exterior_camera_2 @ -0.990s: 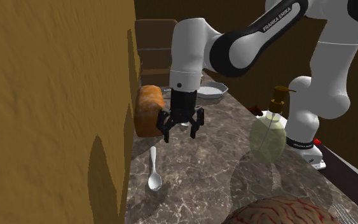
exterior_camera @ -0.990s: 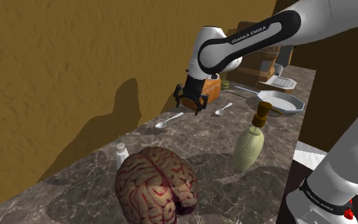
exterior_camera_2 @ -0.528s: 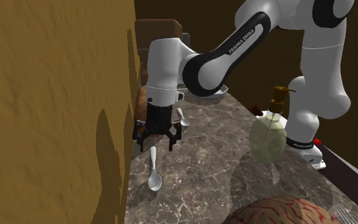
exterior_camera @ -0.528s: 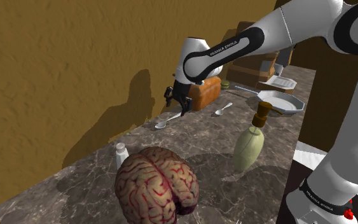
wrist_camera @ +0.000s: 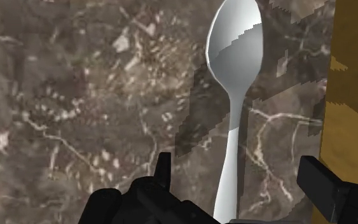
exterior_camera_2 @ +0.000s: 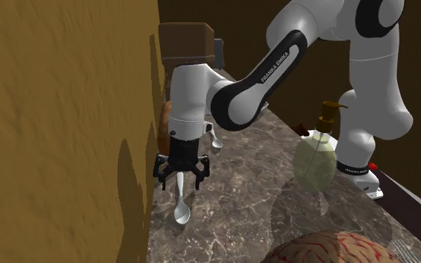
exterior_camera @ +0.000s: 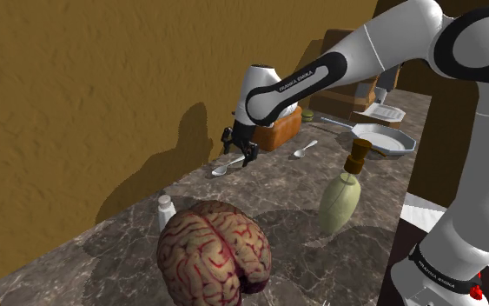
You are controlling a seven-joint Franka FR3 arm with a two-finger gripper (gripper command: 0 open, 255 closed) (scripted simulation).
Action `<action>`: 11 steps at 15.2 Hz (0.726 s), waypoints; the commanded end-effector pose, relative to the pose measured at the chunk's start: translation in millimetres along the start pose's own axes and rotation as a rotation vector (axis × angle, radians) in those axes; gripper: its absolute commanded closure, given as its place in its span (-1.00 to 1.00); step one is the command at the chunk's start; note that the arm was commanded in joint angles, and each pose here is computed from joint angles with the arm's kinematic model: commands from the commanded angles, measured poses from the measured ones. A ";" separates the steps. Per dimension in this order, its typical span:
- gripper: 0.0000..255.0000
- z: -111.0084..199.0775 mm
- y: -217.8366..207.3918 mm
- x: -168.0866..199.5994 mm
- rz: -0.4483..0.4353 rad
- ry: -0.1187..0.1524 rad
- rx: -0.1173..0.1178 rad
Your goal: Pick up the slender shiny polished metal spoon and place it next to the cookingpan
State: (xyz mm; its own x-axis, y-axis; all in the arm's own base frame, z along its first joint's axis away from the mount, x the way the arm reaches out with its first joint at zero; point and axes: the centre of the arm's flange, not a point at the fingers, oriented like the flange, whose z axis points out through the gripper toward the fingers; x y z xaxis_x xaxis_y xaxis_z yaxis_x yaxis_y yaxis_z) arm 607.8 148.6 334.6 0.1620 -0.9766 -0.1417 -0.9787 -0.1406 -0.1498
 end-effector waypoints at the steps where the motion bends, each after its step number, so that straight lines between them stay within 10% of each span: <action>1: -1.00 1.9 0.4 0.3 0.000 0.000 0.000; 6: -1.00 1.8 0.3 0.3 0.000 0.000 0.000; 7: 1.00 1.8 0.3 0.3 0.000 0.000 0.000; 11: 1.00 1.8 0.1 0.4 0.000 0.000 0.000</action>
State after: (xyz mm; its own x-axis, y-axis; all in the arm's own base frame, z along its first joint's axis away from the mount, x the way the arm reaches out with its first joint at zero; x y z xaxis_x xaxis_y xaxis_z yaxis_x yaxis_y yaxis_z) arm 607.9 148.6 333.5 0.1622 -0.9765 -0.1416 -0.9785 -0.1407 -0.1508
